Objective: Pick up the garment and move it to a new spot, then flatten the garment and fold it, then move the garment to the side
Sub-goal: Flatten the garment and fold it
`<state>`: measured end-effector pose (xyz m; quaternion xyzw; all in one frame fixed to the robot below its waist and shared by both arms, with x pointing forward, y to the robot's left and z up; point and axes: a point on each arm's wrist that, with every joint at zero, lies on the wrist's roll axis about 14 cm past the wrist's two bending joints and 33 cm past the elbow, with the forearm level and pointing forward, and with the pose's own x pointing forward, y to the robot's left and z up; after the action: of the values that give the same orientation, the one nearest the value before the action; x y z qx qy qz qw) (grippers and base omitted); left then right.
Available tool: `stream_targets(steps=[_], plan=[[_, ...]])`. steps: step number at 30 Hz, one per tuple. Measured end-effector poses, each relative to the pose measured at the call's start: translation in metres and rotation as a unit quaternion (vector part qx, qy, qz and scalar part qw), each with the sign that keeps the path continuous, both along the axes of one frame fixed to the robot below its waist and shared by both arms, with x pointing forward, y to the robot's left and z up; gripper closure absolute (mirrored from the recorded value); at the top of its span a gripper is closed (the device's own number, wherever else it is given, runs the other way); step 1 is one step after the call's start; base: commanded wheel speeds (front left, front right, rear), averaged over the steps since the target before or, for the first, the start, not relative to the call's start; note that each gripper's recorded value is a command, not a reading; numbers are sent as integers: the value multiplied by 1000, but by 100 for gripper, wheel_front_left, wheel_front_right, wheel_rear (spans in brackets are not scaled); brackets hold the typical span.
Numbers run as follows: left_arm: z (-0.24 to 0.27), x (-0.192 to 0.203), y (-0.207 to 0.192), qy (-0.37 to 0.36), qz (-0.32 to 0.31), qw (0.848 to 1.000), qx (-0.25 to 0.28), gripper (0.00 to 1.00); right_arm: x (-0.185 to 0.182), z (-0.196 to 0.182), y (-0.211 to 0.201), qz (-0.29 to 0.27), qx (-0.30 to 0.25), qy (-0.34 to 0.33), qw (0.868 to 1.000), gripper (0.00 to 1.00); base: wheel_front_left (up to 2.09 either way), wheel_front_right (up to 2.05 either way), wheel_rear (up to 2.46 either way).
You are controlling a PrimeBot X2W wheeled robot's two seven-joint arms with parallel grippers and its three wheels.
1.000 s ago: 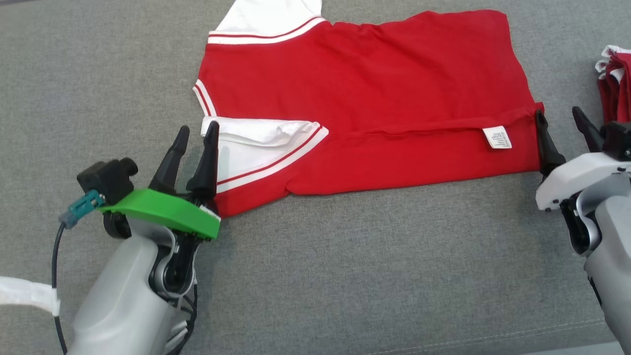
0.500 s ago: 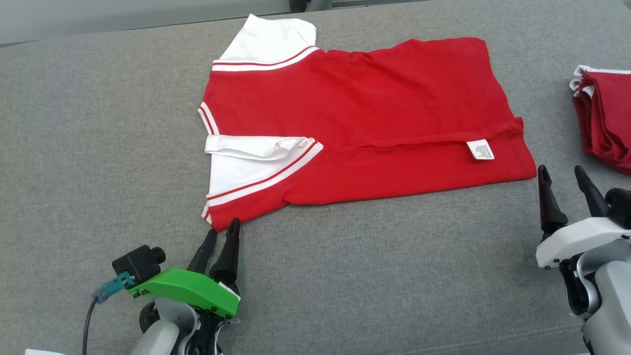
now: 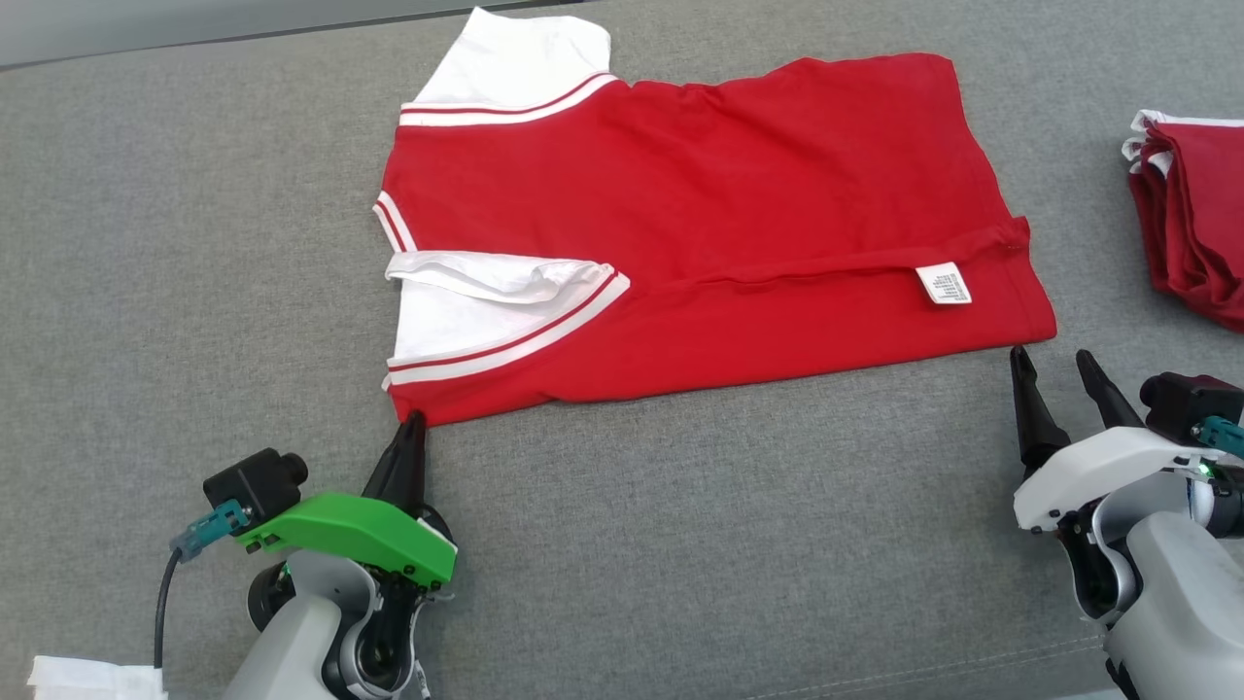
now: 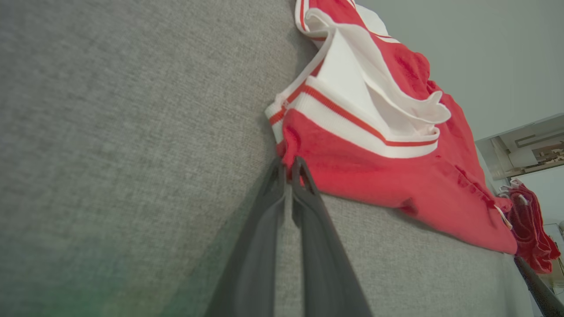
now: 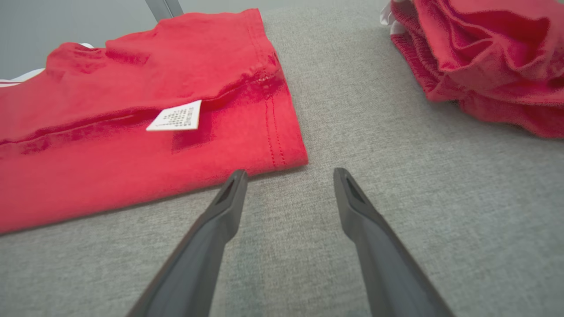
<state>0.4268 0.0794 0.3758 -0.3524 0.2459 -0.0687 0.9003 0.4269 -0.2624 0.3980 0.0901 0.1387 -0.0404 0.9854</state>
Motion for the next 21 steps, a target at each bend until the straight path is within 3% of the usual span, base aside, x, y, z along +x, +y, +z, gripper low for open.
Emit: stream_targets(steps=[12,13,14,15,16,21], plan=[[-1,-5,7,1,17,1000,-7,100,16,-13,7,-31,76,17,996,0,0,0,0],[-1,-5,8,1,17,1000,-7,100,19,-14,8,-34,83,18,996,5,0,0,0],[-1,-4,8,1,17,1000,-7,100,22,-14,9,-36,91,18,995,42,0,0,0],[-2,-4,8,1,17,1000,-7,100,24,-14,10,-37,95,17,995,60,0,0,0],[-2,-4,9,1,18,1000,-7,100,27,-14,11,-36,97,18,994,100,0,0,0],[0,-2,12,-7,19,1000,-1,100,29,-15,13,-30,98,22,994,100,0,0,0]])
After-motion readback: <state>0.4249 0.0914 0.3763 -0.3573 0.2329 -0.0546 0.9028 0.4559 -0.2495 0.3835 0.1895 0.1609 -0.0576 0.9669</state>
